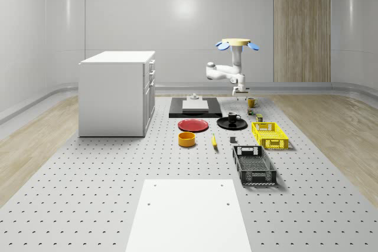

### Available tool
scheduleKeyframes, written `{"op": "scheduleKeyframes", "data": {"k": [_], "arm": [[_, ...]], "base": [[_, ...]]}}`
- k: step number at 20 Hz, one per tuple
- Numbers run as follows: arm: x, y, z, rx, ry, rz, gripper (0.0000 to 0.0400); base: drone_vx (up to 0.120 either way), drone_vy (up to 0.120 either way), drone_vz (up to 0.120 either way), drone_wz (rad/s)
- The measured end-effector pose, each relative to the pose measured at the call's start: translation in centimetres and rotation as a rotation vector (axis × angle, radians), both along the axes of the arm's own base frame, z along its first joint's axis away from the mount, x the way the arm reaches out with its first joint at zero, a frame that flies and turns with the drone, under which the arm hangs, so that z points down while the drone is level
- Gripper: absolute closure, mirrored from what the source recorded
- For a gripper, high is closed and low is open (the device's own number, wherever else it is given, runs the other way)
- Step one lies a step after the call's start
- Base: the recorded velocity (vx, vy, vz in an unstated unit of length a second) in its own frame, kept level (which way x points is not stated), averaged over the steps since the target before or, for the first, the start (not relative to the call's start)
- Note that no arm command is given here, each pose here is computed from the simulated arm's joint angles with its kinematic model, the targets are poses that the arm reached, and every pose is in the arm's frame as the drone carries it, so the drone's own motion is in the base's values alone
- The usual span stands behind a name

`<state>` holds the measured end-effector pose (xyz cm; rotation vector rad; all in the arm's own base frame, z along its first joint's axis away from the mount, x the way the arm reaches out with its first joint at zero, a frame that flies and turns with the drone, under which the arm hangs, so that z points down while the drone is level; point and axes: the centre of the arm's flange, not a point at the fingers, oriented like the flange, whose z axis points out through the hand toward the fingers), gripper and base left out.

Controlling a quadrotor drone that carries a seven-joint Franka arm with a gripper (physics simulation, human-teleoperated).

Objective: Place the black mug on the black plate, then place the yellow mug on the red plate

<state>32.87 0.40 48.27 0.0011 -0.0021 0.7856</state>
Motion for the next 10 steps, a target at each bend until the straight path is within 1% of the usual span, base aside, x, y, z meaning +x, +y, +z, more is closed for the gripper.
{"op": "scheduleKeyframes", "data": {"k": [10], "arm": [[0.0,0.0,0.0,0.0,0.0,0.0,0.0]], "base": [[-0.12,0.12,0.0,0.0]]}}
